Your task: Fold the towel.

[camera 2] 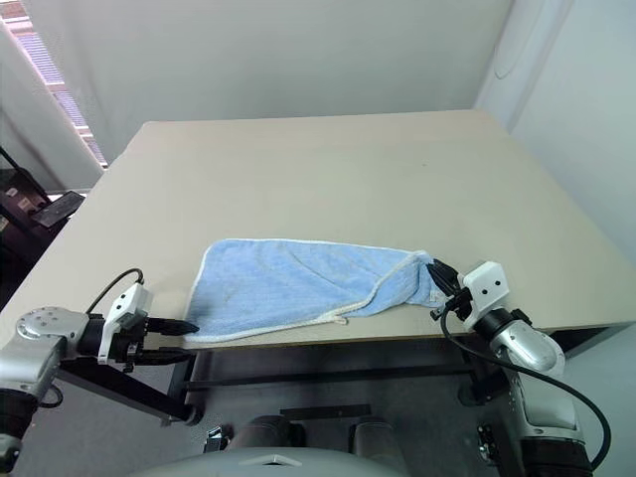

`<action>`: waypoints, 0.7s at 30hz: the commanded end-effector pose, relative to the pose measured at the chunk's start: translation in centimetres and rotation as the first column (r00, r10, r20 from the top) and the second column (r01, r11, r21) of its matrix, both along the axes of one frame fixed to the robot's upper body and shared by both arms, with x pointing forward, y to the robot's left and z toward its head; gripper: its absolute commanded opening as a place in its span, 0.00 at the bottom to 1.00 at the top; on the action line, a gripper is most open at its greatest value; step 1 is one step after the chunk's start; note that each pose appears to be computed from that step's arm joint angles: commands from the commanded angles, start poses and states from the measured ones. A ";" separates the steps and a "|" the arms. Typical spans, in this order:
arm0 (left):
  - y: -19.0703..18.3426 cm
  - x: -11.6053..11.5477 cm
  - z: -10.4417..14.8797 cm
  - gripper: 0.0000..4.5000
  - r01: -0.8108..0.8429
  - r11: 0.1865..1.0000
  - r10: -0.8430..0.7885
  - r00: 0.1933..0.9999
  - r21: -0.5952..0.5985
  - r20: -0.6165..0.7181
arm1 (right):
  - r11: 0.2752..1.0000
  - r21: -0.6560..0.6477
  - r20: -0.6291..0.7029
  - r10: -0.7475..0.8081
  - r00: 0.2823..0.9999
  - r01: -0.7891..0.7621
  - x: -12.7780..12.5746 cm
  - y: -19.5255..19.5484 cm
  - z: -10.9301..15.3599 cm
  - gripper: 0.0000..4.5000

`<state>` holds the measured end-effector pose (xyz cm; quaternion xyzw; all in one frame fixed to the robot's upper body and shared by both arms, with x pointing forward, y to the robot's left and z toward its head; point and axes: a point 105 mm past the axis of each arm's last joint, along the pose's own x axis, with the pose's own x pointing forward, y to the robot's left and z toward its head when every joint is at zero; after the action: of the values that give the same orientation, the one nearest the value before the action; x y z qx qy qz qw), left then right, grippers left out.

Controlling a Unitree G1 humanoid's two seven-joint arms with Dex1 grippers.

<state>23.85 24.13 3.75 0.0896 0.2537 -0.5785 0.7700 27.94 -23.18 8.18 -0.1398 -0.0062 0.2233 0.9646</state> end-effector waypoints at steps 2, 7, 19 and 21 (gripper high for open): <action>0.5 1.3 -0.5 0.60 -0.016 0.999 0.014 0.999 0.041 0.046 | 1.000 -0.008 0.046 0.001 0.999 -0.001 0.4 0.3 0.9 0.00; 0.0 2.3 -0.7 0.60 -0.015 1.000 0.014 0.998 0.019 0.055 | 0.999 -0.033 0.039 -0.023 0.999 0.024 0.5 -0.1 0.6 0.00; 1.3 1.6 -1.0 0.01 -0.008 0.999 0.006 0.998 -0.032 -0.066 | 0.998 -0.041 0.039 -0.047 0.998 0.048 0.5 -0.6 0.6 0.00; 1.8 1.4 -0.9 0.01 -0.024 0.999 0.021 0.997 -0.038 -0.077 | 0.998 -0.043 0.038 -0.052 0.998 0.053 0.5 -0.7 0.5 0.00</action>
<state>25.88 25.08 3.07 0.0567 0.2544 -0.5822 0.7702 28.14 -23.57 7.55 -0.1550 0.0060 0.2040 0.9666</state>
